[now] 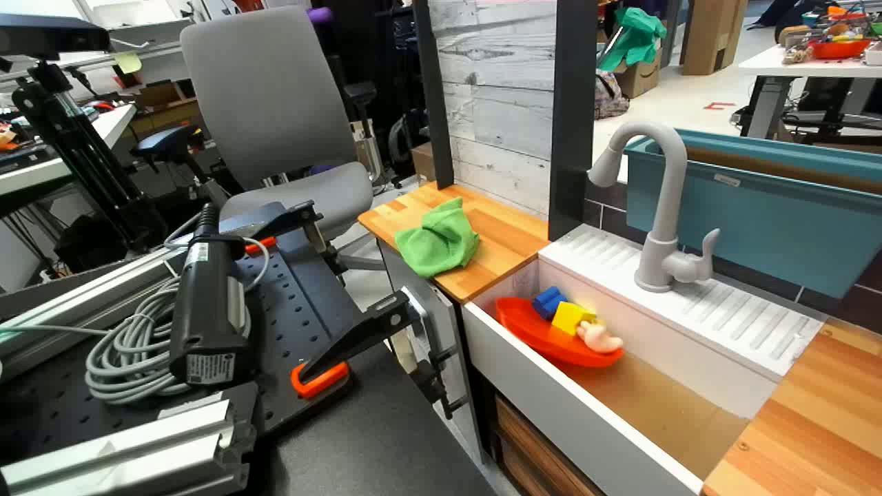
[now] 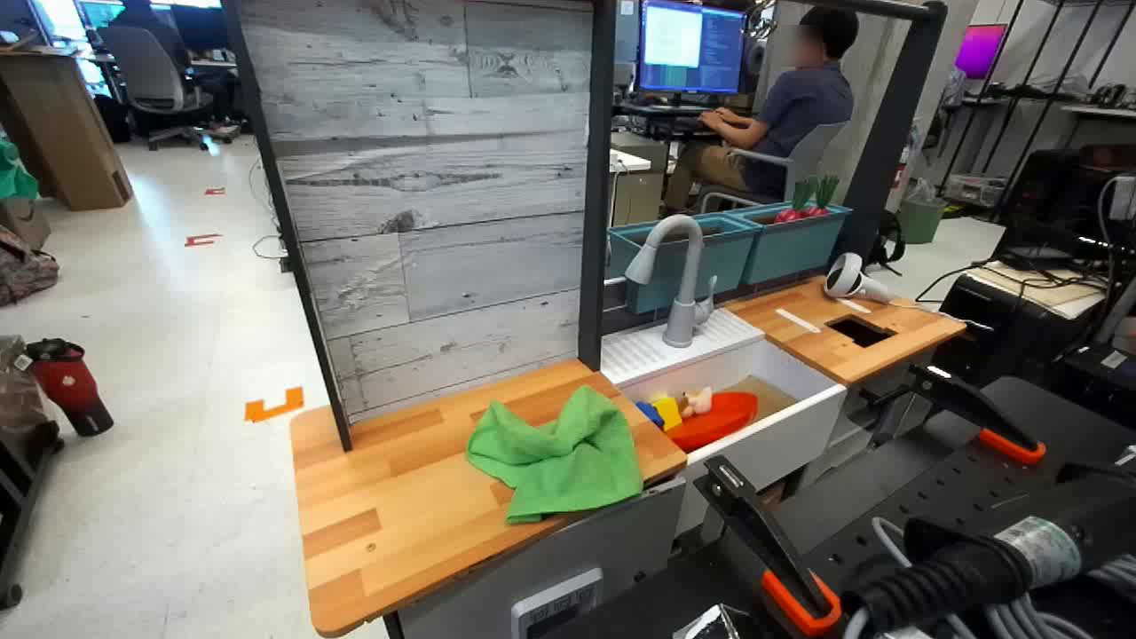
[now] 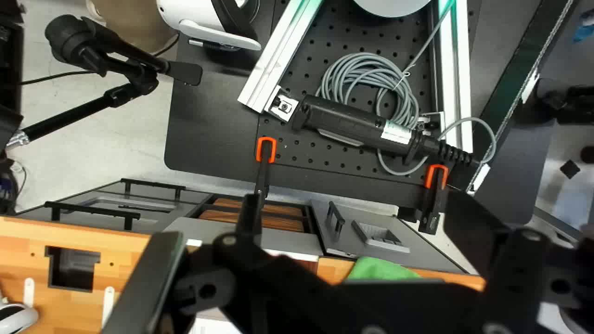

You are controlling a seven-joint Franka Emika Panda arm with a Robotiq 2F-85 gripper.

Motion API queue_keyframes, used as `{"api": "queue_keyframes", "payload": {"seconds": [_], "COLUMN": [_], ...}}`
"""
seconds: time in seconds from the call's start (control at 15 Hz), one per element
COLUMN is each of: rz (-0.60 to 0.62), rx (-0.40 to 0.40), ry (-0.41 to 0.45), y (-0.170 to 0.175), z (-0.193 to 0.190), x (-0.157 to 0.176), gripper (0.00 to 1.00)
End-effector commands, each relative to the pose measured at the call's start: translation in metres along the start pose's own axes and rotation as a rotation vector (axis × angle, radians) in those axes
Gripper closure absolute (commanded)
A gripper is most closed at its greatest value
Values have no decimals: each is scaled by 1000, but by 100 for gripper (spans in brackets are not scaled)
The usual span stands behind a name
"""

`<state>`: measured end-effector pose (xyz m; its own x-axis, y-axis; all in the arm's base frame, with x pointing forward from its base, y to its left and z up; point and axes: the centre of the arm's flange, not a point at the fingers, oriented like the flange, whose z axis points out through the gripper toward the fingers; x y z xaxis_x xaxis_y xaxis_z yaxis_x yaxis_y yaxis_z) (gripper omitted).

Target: Partially wipe the counter

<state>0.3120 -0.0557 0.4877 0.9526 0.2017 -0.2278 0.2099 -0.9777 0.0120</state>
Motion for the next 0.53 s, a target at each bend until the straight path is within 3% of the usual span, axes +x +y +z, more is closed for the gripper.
{"api": "queue_keyframes", "payload": {"seconds": [0.0,0.2,0.47], "rz": [0,0,48], "rx": [0,0,-99], "ry": [1,1,26], "y": [0,0,-11], "z": [0,0,52], "x": [0,0,41], "gripper": [0,0,0]}}
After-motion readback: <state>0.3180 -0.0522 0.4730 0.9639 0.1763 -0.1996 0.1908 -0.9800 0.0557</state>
